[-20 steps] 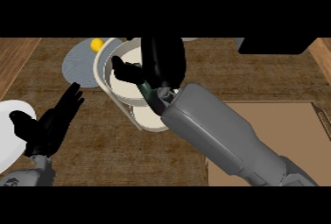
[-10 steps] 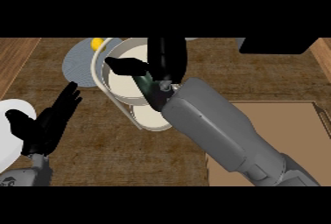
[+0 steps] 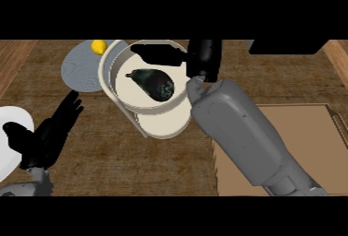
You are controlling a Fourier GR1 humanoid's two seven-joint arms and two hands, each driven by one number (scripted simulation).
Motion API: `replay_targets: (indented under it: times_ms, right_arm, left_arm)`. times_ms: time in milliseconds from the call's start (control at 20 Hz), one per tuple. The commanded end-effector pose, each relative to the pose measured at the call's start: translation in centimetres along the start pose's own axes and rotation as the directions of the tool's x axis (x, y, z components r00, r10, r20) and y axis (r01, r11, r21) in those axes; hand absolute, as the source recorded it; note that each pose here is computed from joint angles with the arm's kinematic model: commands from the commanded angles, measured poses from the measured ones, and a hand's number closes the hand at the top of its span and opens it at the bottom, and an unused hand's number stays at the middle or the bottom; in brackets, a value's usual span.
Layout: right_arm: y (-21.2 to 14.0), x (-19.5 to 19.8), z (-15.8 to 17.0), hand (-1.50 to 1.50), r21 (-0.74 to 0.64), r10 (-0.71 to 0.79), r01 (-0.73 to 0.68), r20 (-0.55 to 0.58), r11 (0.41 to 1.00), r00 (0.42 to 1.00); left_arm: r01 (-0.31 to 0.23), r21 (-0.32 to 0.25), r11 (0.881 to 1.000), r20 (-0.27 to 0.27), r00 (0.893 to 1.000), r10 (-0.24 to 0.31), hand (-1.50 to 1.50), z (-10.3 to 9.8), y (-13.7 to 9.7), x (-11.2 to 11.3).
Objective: Pick the eggplant from the tray and place it in the tiered basket
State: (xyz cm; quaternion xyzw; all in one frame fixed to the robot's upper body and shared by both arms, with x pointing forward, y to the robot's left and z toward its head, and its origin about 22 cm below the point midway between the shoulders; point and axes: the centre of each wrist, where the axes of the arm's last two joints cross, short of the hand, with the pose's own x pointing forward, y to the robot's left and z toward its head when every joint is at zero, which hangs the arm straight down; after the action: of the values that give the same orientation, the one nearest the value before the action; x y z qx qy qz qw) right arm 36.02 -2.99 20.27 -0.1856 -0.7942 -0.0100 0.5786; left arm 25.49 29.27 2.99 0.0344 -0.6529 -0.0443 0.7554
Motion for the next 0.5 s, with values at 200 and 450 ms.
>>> replay_targets:
  times_ms: [200,450]
  right_arm:
    - [-8.2,-0.2,-1.5,-1.50,-0.205,-0.108,0.109,0.015,0.973,0.994]
    - [-17.3,-1.0,-2.4,-1.50,-0.275,-0.083,0.075,-0.017,0.958,0.996]
  left_arm:
    - [-0.003,0.007,1.000,-0.030,1.000,0.003,0.00,-0.4,-0.1,-0.3]
    - [0.000,0.029,1.000,-0.026,1.000,0.000,0.00,0.0,0.6,0.0]
